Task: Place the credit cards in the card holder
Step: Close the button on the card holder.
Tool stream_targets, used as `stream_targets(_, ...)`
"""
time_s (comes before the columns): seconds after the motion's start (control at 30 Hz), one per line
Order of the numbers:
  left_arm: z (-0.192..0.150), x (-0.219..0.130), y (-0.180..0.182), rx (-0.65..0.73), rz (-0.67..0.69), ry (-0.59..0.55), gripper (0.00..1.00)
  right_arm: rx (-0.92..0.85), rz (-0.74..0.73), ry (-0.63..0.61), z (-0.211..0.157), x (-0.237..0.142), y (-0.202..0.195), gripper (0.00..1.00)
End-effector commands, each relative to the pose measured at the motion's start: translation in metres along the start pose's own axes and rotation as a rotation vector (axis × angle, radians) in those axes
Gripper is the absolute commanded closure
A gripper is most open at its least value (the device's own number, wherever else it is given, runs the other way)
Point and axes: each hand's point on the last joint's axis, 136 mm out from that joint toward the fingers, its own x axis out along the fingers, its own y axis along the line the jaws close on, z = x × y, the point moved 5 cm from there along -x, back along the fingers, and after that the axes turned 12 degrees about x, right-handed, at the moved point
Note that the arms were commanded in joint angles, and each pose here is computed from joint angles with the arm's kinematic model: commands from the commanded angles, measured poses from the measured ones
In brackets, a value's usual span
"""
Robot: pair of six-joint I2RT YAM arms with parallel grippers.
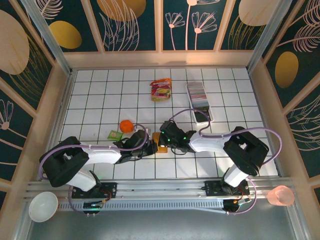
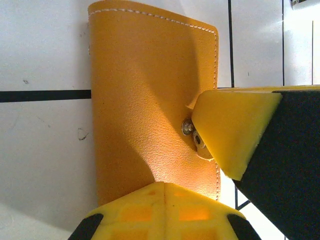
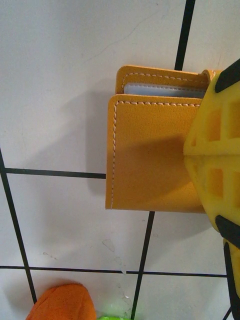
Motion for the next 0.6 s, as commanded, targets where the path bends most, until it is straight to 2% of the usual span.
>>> stream_targets(0.0,-0.025,0.000,0.022,0.005,0.071,0.101,1.00,0.033,-0.041,-0.057,0.009,0.005,-0.004,1.00)
stream_targets(0.17,-0.026,0.000,0.022,0.004,0.067,0.103,1.00,0.046,-0.060,-0.072,0.010,0.006,-0.008,1.00)
stream_targets(0.57,-0.026,-0.001,0.023,-0.002,0.067,0.096,1.00,0.033,-0.084,-0.023,-0.004,0.017,-0.011,1.00)
